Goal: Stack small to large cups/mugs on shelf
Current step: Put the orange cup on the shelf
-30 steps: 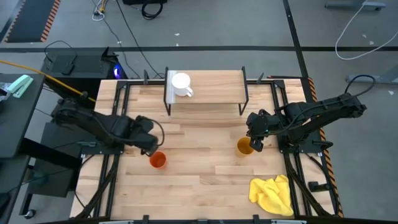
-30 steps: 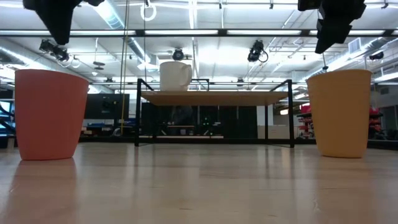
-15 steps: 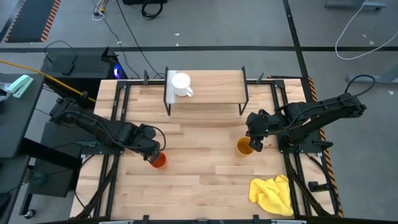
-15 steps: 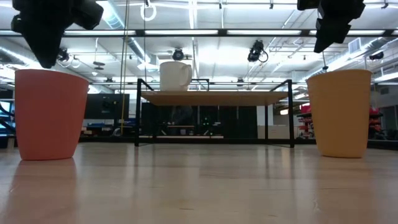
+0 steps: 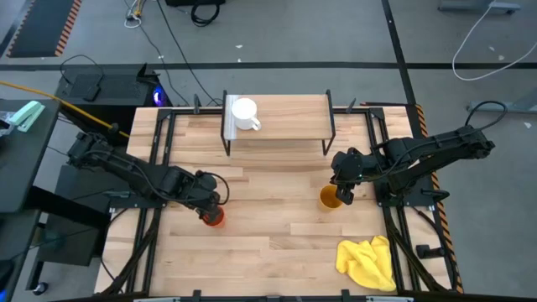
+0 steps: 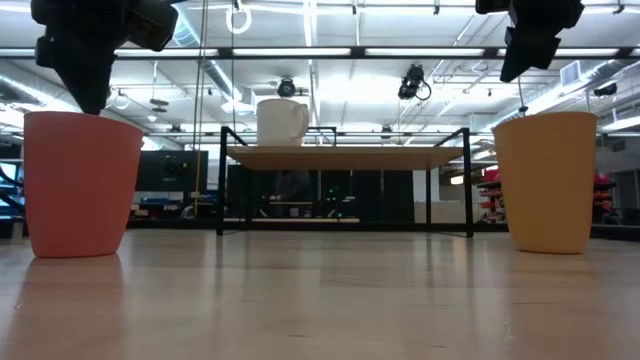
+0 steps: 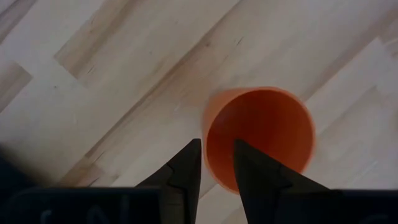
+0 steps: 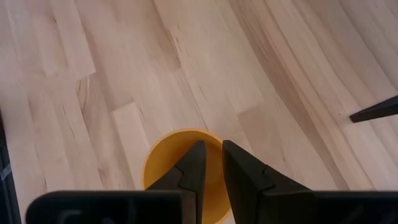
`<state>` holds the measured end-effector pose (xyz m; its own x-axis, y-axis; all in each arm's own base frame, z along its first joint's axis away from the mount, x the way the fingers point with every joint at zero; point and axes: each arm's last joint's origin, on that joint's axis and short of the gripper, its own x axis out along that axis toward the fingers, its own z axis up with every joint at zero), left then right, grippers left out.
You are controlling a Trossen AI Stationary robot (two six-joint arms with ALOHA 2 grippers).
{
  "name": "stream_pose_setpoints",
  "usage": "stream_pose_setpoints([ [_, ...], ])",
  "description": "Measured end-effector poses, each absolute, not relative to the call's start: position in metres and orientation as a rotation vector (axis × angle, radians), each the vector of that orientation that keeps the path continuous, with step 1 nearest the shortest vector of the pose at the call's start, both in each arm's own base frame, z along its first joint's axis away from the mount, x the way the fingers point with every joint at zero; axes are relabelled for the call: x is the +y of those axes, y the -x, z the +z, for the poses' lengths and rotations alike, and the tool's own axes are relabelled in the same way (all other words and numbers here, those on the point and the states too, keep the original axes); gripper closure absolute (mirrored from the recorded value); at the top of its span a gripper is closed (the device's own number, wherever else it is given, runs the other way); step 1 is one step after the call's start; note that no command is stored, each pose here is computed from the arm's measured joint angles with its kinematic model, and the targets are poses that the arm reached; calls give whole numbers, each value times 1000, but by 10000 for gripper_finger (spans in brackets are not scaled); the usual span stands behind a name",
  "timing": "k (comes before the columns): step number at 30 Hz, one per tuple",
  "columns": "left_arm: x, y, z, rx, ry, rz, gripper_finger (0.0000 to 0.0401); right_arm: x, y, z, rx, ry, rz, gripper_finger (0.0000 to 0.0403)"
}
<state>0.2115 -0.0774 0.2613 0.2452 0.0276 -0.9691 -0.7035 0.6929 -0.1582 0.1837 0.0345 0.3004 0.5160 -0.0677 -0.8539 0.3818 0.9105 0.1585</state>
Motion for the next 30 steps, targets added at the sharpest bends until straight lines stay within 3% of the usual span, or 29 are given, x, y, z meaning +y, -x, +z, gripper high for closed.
stream_pose_setpoints([
  [30,-76,-228,230,1353,640,606,294,35,-186,302,977,-332,-257,342],
])
